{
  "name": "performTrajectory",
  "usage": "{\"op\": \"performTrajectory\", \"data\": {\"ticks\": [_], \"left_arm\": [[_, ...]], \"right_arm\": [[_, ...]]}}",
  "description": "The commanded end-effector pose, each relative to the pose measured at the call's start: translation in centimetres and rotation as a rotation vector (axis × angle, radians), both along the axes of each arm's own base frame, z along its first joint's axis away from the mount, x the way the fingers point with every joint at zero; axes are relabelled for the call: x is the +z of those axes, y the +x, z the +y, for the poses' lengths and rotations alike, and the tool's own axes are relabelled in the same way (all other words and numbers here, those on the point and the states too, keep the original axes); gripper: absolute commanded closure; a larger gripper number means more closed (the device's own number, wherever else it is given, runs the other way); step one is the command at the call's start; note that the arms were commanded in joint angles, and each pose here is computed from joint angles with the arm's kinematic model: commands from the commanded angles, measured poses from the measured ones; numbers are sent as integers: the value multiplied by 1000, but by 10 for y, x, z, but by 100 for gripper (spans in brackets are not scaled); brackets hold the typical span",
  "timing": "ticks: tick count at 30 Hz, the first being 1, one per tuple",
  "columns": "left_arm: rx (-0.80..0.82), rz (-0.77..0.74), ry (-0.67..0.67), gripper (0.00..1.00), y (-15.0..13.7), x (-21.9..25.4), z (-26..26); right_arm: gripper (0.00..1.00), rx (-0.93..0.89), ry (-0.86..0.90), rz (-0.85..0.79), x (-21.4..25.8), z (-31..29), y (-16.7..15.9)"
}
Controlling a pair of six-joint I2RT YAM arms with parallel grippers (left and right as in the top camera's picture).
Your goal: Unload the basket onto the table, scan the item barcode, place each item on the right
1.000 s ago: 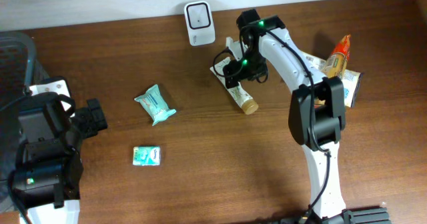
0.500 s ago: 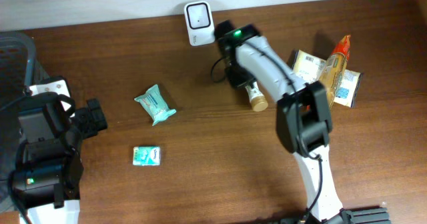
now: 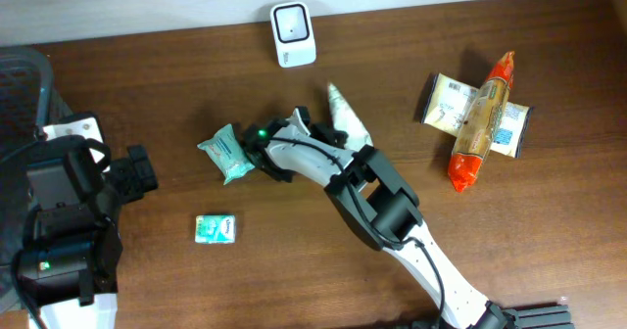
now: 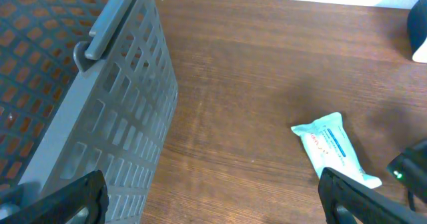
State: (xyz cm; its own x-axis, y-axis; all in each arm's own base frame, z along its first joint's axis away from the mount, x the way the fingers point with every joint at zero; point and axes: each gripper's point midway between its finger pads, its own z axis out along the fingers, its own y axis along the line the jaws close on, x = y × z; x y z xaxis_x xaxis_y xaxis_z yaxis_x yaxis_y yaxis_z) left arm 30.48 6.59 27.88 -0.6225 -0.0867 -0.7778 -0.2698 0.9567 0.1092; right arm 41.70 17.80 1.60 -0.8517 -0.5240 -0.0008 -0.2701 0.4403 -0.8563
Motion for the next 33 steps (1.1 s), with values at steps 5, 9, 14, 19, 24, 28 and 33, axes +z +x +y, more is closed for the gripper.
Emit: {"op": "performTrajectory", "data": {"ticks": [5,9,14,19,24,28,33], "left_arm": [[19,-22,1,1,-1,8,3],[19,-22,1,1,-1,8,3],[19,-23,1,1,-1,8,3],[19,-22,1,1,-1,8,3],[19,-23,1,1,-1,8,3],[19,-22,1,1,-1,8,3],[19,-22,1,1,-1,8,3]], "right_arm": [[47,48,249,322,-25,42,-31],[47,124,504,539,-11,82,-46],[47,123,888,548,70,103,-32],[45,-42,845,520,60,31,-9],[35,-84,764,532,26,10,-13],[36,-147,829,549,-6,19,-25],[64,-123,835,576,-22,31,-35]]}}
